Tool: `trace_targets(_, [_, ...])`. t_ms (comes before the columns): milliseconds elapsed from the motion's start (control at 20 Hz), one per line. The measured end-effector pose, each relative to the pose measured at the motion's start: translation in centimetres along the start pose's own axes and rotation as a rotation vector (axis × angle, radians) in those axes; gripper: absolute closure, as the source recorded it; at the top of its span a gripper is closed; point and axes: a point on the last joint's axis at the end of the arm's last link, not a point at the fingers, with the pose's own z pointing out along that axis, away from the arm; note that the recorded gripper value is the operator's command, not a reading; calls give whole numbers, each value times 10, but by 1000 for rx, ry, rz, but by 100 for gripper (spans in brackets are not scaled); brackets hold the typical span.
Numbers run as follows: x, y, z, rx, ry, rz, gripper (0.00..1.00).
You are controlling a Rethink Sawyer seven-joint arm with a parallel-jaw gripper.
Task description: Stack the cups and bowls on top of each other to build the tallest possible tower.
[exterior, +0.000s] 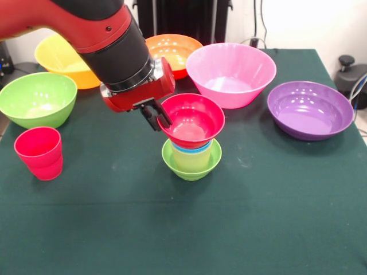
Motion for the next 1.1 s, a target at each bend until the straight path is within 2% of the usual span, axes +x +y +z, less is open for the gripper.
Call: trace_targets(1100, [9, 8, 9, -11, 25, -13, 100])
